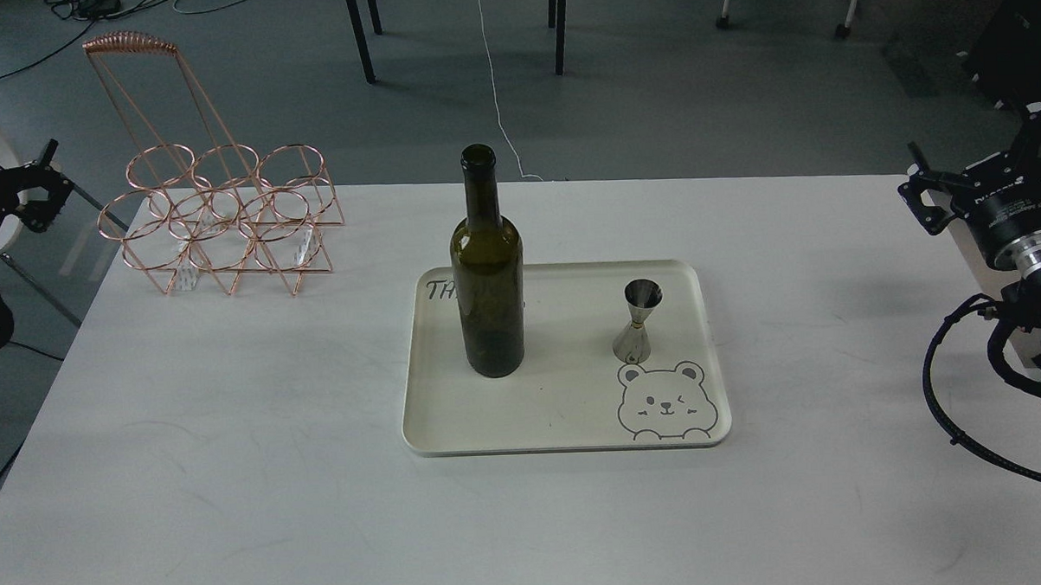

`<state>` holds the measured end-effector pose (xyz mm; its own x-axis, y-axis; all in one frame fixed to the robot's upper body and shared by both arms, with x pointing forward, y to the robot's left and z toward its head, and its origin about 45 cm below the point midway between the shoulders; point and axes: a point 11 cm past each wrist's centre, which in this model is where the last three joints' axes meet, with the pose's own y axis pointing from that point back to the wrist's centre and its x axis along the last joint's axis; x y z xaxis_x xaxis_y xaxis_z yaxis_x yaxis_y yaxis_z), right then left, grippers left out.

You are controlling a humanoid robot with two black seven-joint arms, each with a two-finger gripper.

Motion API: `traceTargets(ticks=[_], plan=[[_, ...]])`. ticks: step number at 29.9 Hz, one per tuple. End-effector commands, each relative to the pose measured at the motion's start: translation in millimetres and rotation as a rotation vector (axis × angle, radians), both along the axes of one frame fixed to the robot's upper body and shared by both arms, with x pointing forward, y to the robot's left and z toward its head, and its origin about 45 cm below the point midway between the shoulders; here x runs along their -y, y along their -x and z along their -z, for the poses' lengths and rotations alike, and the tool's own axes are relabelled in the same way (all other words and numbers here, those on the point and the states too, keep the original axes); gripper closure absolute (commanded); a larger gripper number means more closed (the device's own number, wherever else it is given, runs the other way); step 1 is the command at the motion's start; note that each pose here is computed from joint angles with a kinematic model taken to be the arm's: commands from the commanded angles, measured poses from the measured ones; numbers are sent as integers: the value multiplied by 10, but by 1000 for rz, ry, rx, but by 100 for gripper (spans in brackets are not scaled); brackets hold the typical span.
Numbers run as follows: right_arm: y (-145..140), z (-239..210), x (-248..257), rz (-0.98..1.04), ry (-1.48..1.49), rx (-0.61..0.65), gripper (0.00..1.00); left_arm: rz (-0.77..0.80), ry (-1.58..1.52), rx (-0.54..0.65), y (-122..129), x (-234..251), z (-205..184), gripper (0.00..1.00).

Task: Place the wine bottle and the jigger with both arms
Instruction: 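Reach the right gripper toward the steel jigger on the tray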

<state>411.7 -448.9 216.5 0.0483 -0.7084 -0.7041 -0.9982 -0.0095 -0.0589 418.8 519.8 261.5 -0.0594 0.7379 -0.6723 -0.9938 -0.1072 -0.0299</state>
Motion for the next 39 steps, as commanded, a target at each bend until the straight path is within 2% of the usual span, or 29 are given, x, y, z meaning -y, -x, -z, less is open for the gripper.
traceTargets(ticks=[1,7,10,15,19,26,32,39], plan=[[4,-8,9,0,3,0,1,2,6,-9,12,19,55,1],[15,-34,44,-1,22,2,1,2,6,-10,16,15,55,1],[45,-189,165,-9,78,13,1,-1,2,-9,23,-4,41,1],[64,-552,205,-97,290,42,2,-1,0,-10,26,-10,40,1],[79,-674,167,-166,486,48,2,3,4,-12,19,11,54,1],[194,-918,-326,-402,835,156,3,5,5,-10,11,24,53,1],[474,-695,-838,-554,1192,202,3,-1,-7,-10,29,-26,20,1],[717,-334,-1118,-631,1615,345,3,-6,-17,-11,47,-67,-3,1]])
